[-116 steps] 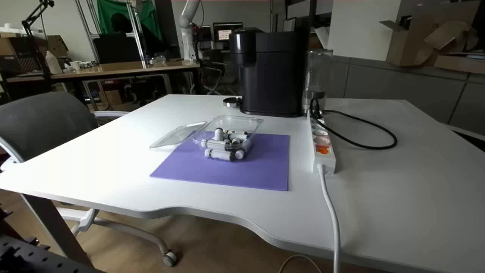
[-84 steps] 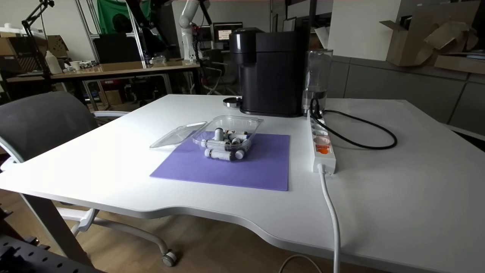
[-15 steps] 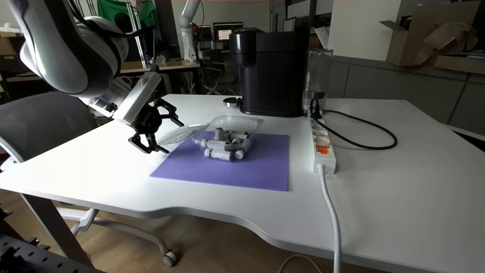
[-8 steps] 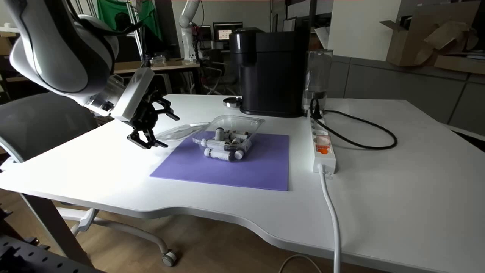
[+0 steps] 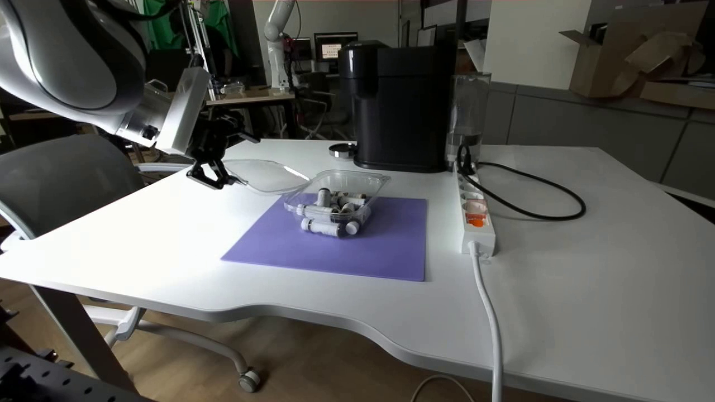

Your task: Close the plastic container.

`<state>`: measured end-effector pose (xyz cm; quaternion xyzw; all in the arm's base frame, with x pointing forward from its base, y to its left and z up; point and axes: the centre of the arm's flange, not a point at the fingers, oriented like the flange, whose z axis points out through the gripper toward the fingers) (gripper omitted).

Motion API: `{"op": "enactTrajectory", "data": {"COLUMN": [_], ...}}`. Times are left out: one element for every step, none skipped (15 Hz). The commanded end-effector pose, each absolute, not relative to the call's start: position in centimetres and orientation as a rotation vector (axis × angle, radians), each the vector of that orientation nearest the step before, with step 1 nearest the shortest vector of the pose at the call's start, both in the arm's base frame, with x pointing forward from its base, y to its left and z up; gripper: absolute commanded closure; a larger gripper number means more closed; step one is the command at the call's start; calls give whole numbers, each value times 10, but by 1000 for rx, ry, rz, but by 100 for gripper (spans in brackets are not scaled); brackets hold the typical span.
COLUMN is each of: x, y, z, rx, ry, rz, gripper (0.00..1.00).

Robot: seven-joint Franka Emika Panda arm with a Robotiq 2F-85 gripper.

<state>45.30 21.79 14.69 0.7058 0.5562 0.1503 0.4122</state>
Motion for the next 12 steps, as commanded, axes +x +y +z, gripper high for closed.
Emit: {"op": "enactTrajectory", "data": {"x": [453,455,456,457,457,457,458,459,458,458,457,457], "y": [200,197,193,190,186,181,177,171,165,158,151,142], "z": [166,171,176,181,187,194,198,204,209,215,220,225], "rx": [1753,1750,1749,1747,1748,1754,1758,1780,1801,1831,1858,1894], "ry": [1274,1248,1223,1198,1175,1150,1127,1100,1074,1040,1009,971], "rz": [424,422,422,419,416,405,398,384,370,354,337,312], "gripper": [0,0,0,0,0,0,0,0,0,0,0,0]}}
